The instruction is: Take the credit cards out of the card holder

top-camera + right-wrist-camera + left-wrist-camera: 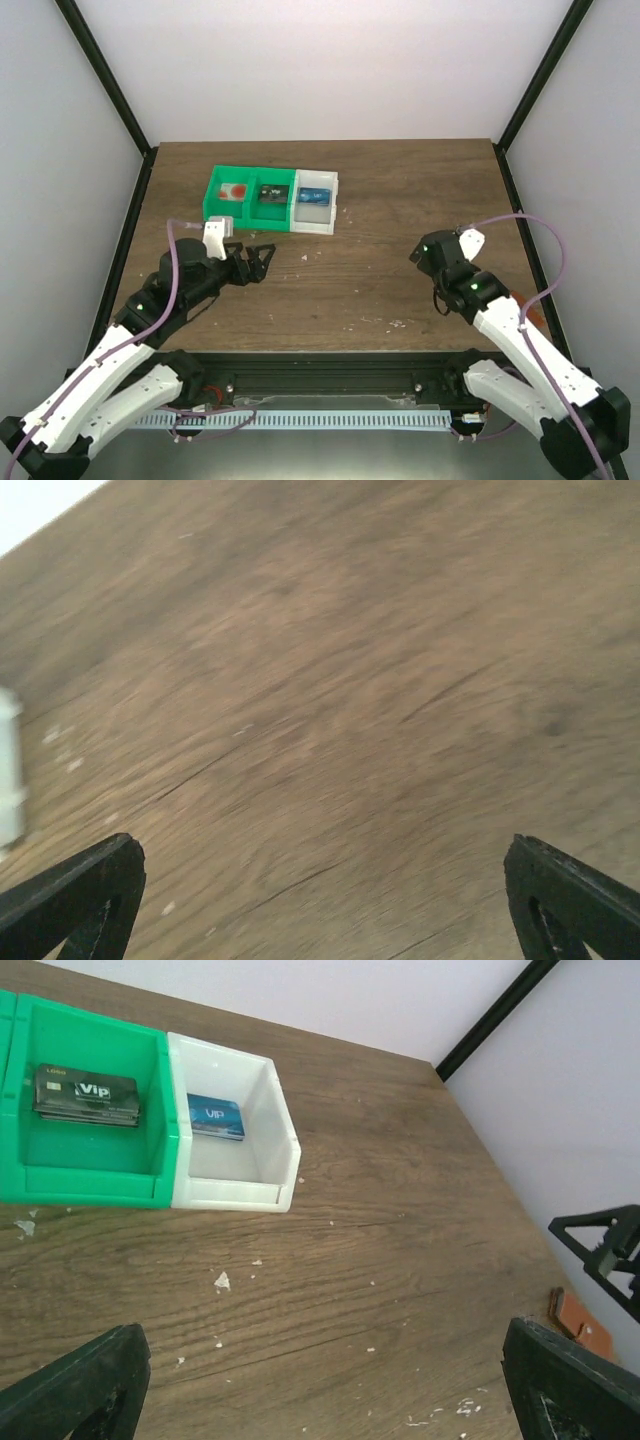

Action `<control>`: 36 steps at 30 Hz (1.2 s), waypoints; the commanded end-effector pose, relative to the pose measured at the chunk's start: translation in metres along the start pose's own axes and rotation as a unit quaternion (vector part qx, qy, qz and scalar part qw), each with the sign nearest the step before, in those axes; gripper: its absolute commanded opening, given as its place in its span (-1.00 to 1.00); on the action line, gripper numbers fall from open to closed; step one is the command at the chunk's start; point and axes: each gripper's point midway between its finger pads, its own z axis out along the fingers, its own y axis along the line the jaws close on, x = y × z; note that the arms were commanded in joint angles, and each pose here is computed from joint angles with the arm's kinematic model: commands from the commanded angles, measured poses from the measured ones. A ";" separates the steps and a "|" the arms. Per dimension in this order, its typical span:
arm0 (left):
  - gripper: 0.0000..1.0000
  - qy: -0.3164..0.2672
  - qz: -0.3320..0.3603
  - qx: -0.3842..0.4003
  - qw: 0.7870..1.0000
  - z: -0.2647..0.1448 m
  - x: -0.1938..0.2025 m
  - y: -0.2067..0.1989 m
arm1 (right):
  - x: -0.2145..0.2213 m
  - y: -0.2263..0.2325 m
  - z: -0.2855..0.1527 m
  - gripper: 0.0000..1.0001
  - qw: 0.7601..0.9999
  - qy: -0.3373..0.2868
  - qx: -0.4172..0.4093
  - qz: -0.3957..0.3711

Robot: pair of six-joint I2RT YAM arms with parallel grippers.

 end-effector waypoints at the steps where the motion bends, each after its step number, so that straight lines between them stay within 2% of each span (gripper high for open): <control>1: 0.96 -0.008 0.045 -0.002 0.999 -0.004 0.001 0.004 | -0.017 -0.047 0.018 0.99 0.992 -0.023 0.117 0.048; 10: 1.00 -0.015 0.066 0.008 0.998 -0.007 0.012 0.009 | -0.033 -0.147 0.049 0.95 0.943 -0.046 0.286 0.162; 15: 1.00 -0.019 0.069 0.012 0.997 -0.008 0.013 0.008 | -0.027 -0.208 0.062 0.89 0.905 -0.025 0.351 0.238; 21: 1.00 -0.022 0.071 0.009 0.997 -0.007 0.012 0.010 | -0.002 -0.255 0.072 0.86 0.876 0.012 0.387 0.289; 29: 1.00 -0.024 0.070 0.005 0.997 -0.007 0.011 0.011 | 0.010 -0.257 0.085 0.86 0.883 0.030 0.364 0.295; 36: 1.00 -0.034 0.070 0.001 0.997 -0.011 0.009 0.012 | 0.010 -0.241 0.103 0.84 0.910 0.052 0.304 0.276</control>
